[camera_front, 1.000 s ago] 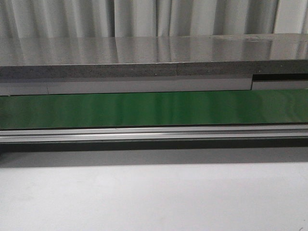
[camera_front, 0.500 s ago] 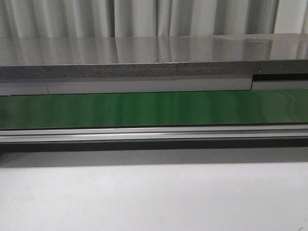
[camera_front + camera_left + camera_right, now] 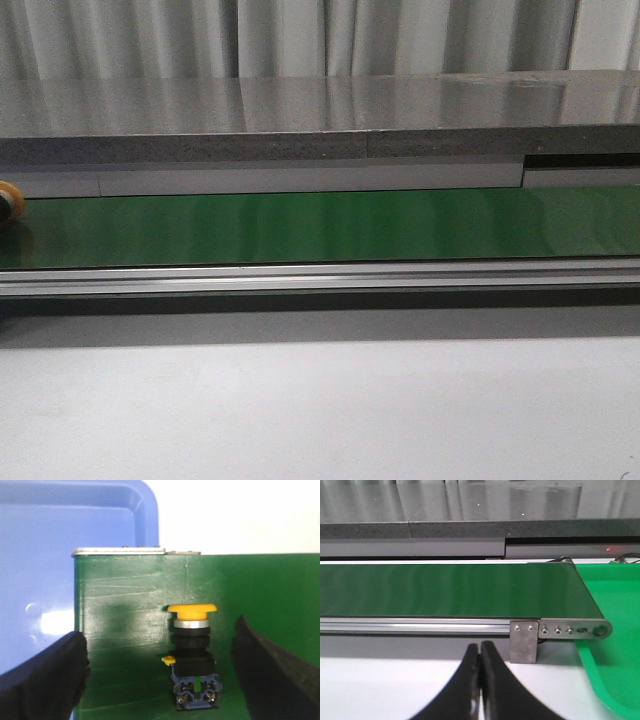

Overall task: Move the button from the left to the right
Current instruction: 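Carry the button onto the conveyor belt and release it, then raise the left gripper while the belt carries the button toward the right arm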

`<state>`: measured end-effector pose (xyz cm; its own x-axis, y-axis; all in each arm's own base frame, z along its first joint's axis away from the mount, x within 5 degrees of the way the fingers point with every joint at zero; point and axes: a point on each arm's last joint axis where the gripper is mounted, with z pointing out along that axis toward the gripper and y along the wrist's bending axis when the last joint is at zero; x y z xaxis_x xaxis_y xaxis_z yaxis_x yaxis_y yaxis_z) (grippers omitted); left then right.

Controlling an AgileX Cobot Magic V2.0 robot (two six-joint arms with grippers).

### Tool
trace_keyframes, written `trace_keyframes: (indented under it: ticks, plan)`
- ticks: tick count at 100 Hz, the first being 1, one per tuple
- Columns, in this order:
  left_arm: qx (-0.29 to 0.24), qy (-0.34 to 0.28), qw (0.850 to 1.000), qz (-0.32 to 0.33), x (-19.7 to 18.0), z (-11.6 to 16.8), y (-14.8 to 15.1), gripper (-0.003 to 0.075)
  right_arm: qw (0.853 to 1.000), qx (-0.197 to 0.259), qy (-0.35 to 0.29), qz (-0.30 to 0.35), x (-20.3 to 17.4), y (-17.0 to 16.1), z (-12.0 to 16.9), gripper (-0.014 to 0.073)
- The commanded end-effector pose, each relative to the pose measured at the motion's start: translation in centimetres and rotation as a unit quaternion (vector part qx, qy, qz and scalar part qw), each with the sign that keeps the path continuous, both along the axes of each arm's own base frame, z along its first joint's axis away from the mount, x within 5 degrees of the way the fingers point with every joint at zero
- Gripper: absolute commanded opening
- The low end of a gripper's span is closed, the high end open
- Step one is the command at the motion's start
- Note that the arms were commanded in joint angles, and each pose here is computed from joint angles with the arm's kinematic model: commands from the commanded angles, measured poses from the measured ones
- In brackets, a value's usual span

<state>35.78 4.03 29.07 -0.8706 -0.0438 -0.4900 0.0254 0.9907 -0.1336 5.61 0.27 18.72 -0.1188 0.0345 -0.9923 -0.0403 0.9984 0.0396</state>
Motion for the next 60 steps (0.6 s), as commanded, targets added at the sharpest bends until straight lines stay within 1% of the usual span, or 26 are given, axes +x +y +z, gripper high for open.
trace_keyframes:
  ticks: [1,21,36,44,50,60]
  plan:
    - [-0.004,-0.086,0.996,-0.004,-1.1,4.3,-1.1,0.0568,0.998,0.0,-0.056,-0.005,-0.2,-0.1,1.3,-0.0068]
    - [0.009,-0.177,0.983,-0.039,-4.0,7.8,-4.1,0.0568,0.998,0.0,-0.056,-0.005,-0.2,-0.1,1.3,-0.0068]
    - [0.011,-0.235,0.97,-0.053,-7.0,9.0,-5.8,0.0568,0.998,0.0,-0.056,-0.005,-0.2,-0.1,1.3,-0.0068]
    - [0.013,-0.275,0.96,-0.05,-8.9,9.6,-6.1,0.0568,0.998,0.0,-0.056,-0.005,-0.2,-0.1,1.3,-0.0068]
    - [0.015,-0.298,0.953,-0.048,-10.3,9.6,-6.2,0.0568,0.998,0.0,-0.056,-0.005,-0.2,-0.1,1.3,-0.0068]
    - [0.022,-0.356,0.934,-0.036,-12.7,9.7,-6.2,0.0568,0.998,0.0,-0.056,-0.005,-0.2,-0.1,1.3,-0.0068]
